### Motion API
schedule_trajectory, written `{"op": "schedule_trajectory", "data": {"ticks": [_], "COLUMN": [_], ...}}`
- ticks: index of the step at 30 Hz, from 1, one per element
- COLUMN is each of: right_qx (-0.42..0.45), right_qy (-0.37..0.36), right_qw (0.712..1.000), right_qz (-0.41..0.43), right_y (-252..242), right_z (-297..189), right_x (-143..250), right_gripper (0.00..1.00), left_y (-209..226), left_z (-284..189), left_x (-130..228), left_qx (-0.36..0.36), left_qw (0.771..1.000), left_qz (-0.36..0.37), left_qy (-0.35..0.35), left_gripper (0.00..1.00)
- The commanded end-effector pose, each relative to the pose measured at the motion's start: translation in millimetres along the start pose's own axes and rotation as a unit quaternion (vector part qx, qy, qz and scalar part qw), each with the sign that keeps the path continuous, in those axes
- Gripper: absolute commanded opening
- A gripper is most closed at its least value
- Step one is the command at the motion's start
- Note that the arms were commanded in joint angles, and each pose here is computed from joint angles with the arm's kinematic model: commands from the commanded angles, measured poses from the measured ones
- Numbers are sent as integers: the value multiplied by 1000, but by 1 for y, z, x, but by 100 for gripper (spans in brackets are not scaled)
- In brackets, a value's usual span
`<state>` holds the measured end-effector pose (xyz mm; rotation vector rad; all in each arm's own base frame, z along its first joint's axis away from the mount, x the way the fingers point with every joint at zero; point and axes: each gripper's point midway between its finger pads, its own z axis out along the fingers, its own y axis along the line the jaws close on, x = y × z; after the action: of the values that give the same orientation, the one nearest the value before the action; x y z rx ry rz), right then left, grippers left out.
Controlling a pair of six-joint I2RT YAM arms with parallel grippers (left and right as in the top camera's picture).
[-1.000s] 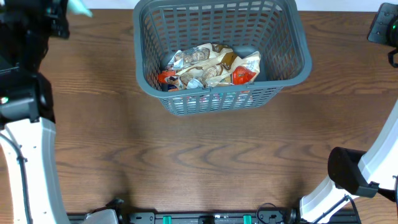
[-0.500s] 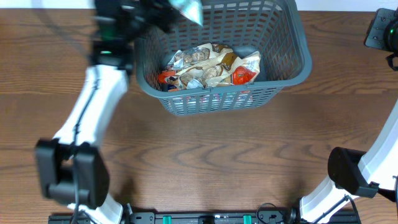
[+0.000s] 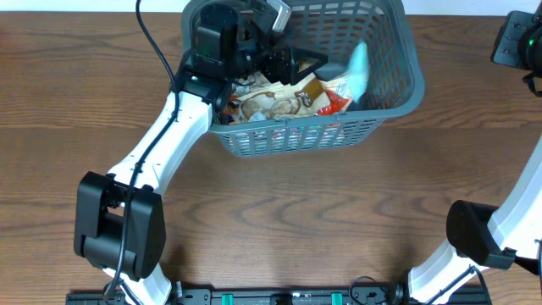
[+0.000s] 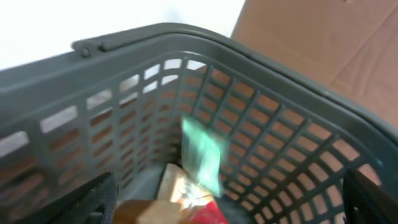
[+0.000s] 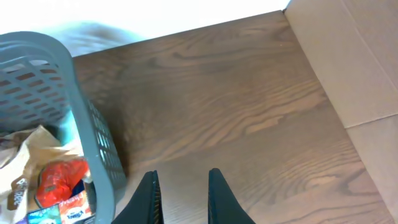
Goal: Pack container
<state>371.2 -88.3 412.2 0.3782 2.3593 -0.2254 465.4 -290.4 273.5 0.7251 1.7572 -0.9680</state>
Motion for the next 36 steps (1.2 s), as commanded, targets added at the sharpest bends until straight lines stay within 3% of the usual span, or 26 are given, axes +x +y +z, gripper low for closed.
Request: {"op": "schedule_trajectory", "data": {"ticks": [1,6,8,11,14,16,22,26,32,36], "right_qx": [-6,-28,-32,-26,-6,2,16,15,4,5], "right_qy": [9,-22,-39,-50,-44,-40,-25,-52,-108,-132], "right_qw": [1000,999,998,998,999,999,999,998,994,991], "right_qz": [-20,-33,-31,-32,-32,-31,-22,-9,-1,-2], "right_y": [-1,4,4,3,-4,-7,-14,-19,-24,-31], "right_z": [6,-9,-15,-16,-15,-15,-24,-50,-104,-137], "right_x": [1,-7,-13,-17,-15,-13,-1,0,6,22], "right_gripper": [8,21,37,72,91,98,99,99,99,99], "left_y": [11,55,77,103,121,127,120,110,102,98], "left_z": [-12,-54,-87,-138,-194,-232,-322,-366,-403,-408], "left_x": [-20,-37,-43,-47,-50,-53,-50,-33,-2,11], "left_qx": [-53,-216,-303,-406,-481,-515,-576,-605,-628,-631], "left_qw": [997,973,949,911,875,856,817,793,767,763], "left_qz": [47,85,83,69,51,38,1,-32,-81,-89], "left_qy": [-17,-8,2,16,25,27,36,61,101,107], "left_gripper": [84,84,84,85,86,86,84,85,85,85]}}
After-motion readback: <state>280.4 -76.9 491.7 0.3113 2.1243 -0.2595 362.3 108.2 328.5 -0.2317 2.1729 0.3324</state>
